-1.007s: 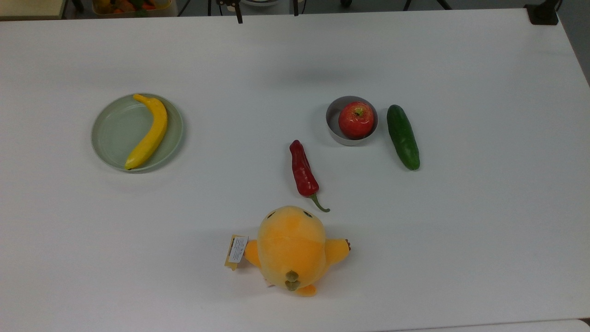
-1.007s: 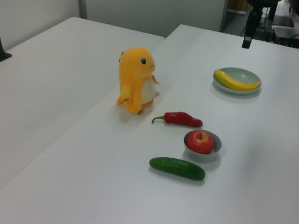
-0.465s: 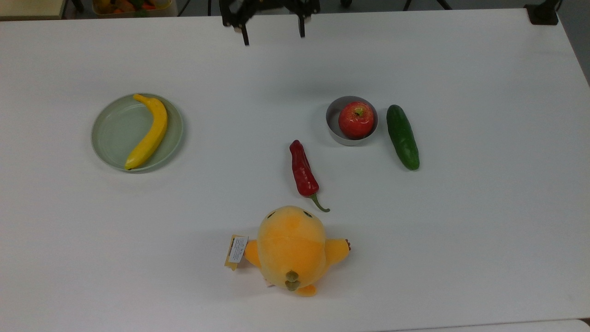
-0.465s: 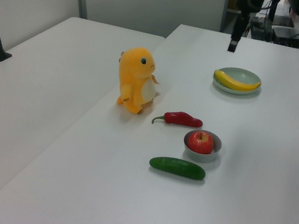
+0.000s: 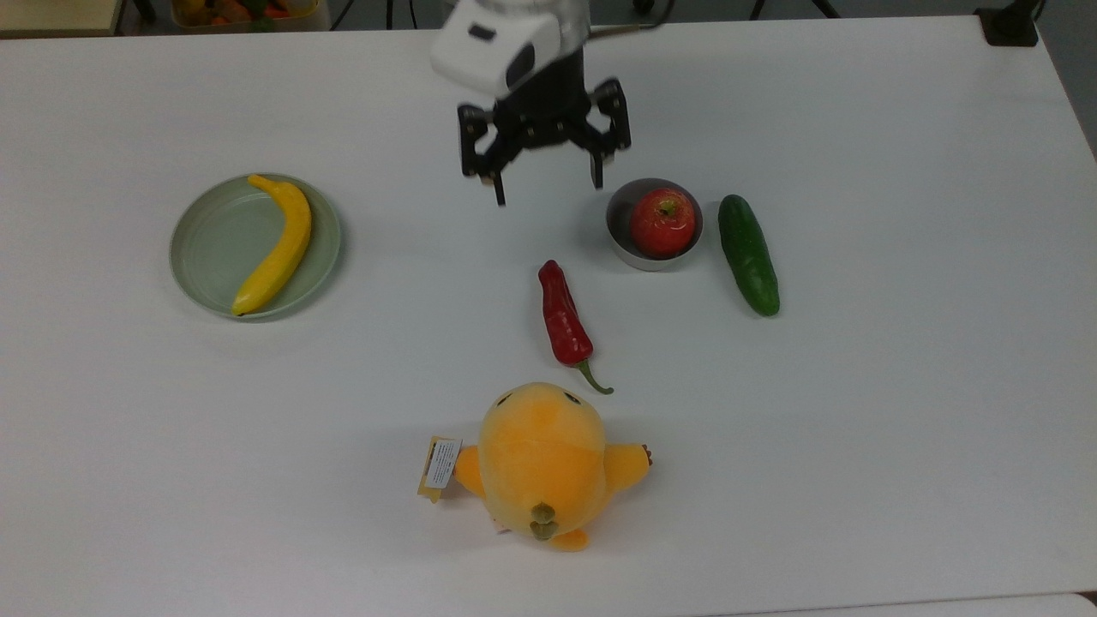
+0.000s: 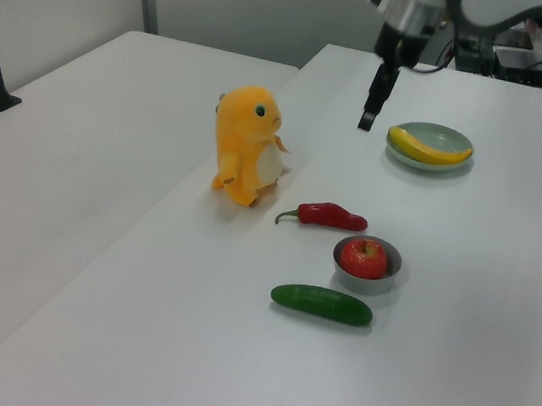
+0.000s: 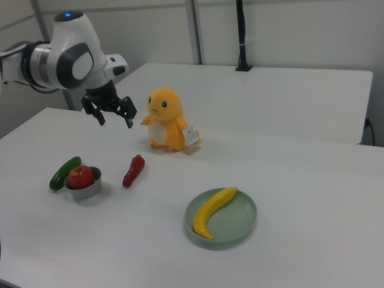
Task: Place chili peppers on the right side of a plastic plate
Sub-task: 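Move the open gripper down over the red chili pepper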
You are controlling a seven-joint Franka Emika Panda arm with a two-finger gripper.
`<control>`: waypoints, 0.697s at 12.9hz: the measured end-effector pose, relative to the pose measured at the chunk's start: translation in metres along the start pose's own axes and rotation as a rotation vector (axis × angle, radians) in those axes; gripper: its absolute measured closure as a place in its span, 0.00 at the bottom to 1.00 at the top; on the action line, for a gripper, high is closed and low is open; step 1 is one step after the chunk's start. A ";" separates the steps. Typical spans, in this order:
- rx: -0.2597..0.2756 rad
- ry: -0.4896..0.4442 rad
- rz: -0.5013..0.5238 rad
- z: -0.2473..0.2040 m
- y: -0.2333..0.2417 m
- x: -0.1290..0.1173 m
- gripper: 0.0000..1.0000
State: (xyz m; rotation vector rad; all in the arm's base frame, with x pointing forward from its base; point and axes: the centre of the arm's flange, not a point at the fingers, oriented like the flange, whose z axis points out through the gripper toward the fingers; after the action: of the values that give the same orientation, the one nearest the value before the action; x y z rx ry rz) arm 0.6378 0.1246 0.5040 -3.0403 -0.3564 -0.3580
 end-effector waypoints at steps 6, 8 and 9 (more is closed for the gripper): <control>-0.064 0.022 0.032 0.098 -0.010 0.017 0.00; -0.073 0.018 0.036 0.118 -0.013 0.019 0.00; -0.074 0.016 0.038 0.126 -0.014 0.019 0.00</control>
State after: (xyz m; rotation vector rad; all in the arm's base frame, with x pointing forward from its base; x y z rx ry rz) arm 0.6803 0.1532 0.3861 -3.1092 -0.2897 -0.4010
